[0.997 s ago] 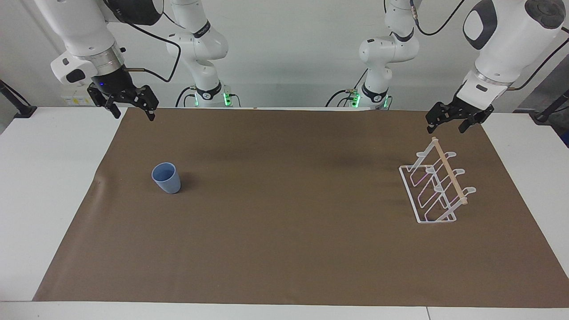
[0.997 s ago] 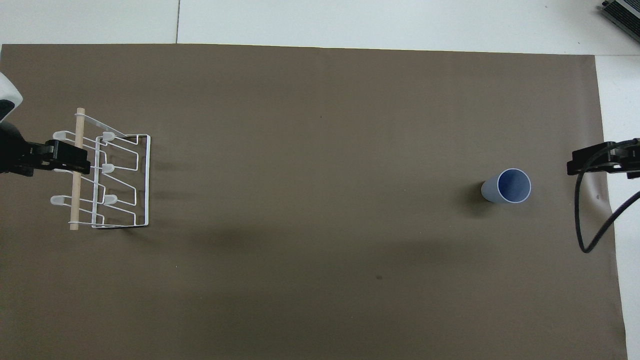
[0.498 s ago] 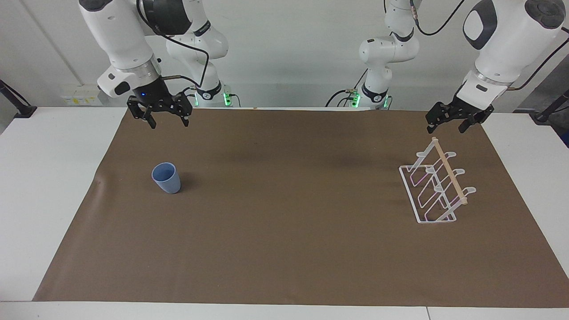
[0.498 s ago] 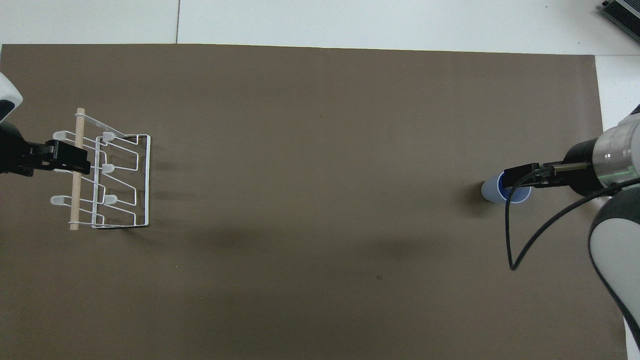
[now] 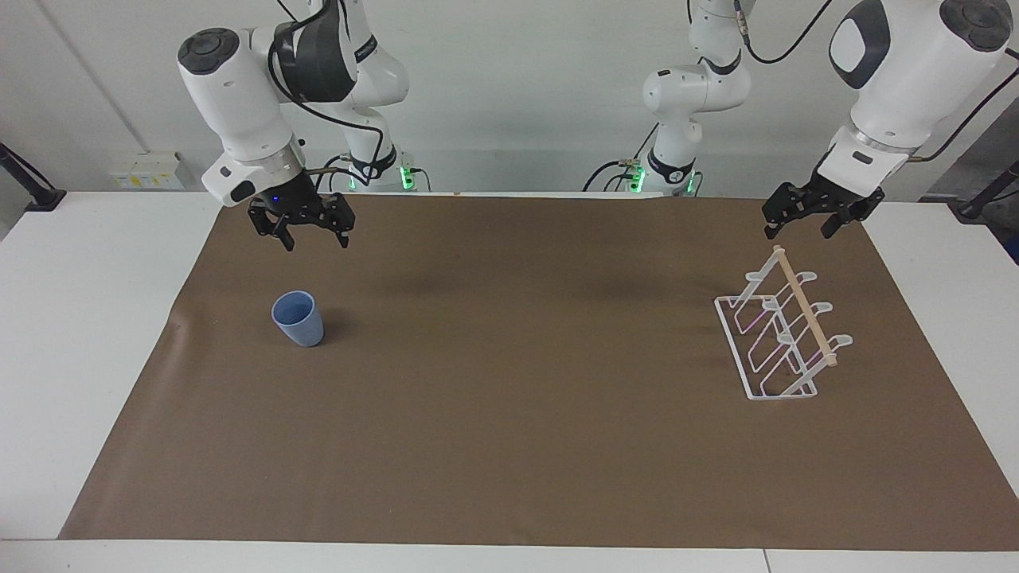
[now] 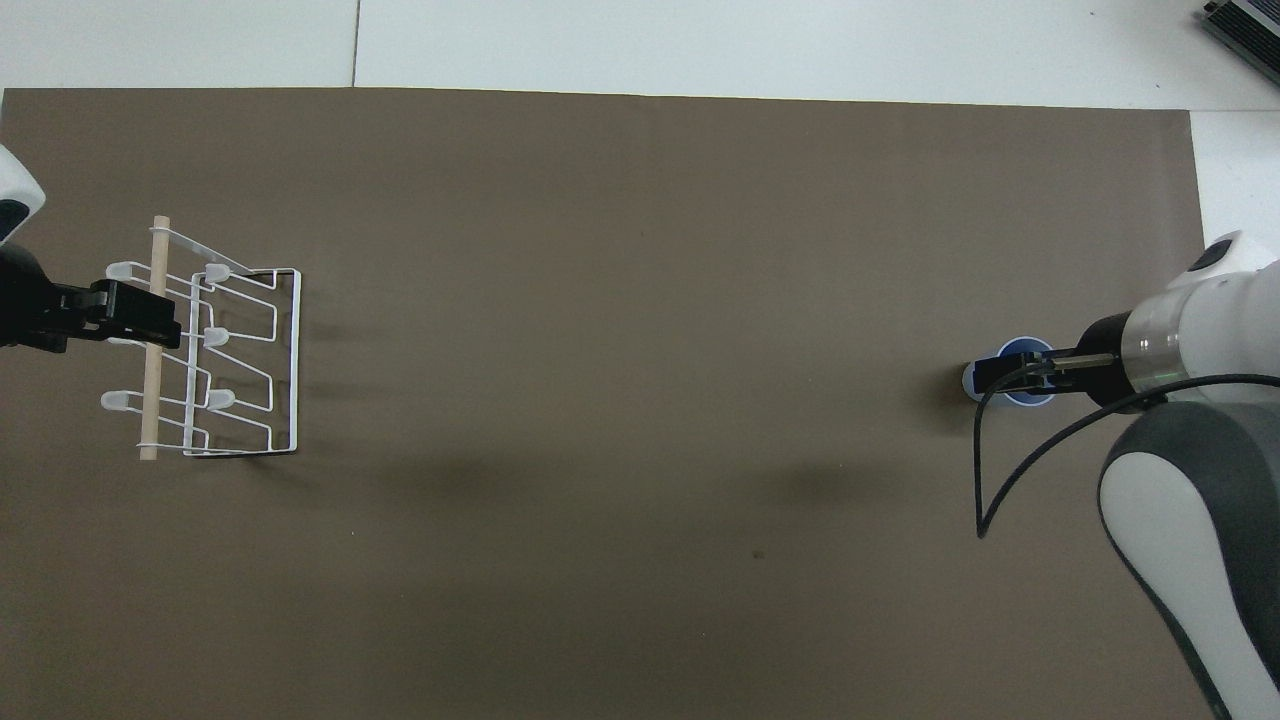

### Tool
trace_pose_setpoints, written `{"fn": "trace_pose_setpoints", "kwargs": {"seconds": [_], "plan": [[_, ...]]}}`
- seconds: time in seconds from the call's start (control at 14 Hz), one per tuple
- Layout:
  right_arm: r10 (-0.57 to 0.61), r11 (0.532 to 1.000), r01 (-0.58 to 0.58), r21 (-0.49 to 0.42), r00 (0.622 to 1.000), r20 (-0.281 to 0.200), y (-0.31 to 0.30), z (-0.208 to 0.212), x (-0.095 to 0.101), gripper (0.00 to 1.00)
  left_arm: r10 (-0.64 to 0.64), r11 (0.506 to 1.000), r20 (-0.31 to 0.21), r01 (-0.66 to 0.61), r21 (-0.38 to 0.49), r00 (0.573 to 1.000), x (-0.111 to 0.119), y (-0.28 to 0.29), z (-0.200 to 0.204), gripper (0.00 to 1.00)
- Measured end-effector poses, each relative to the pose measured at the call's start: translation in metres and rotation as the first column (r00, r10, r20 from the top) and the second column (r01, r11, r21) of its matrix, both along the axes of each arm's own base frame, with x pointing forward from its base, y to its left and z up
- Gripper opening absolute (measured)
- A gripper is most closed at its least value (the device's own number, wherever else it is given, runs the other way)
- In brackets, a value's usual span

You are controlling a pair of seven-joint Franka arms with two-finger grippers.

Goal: Hang cup on cup holder
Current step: 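Reach the right gripper down to the blue cup and grasp it, then lift the blue cup with the right gripper and tilt it sideways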

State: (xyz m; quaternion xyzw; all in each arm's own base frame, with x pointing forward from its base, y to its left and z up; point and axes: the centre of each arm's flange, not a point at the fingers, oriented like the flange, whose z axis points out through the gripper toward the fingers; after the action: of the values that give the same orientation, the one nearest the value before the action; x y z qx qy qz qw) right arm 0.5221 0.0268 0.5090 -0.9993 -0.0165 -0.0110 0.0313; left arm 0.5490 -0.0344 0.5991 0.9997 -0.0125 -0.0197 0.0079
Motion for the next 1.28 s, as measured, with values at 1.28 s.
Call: {"fn": "trace_pose_setpoints", "kwargs": {"seconds": [1.28], "plan": [[0.142,0.99,-0.142,-0.023,0.989,0.037,-0.023,-0.115,0.021,1.0,0.0,1.0,0.0,0.0,0.0,1.0,0.0,0.0,0.0,1.0]]}}
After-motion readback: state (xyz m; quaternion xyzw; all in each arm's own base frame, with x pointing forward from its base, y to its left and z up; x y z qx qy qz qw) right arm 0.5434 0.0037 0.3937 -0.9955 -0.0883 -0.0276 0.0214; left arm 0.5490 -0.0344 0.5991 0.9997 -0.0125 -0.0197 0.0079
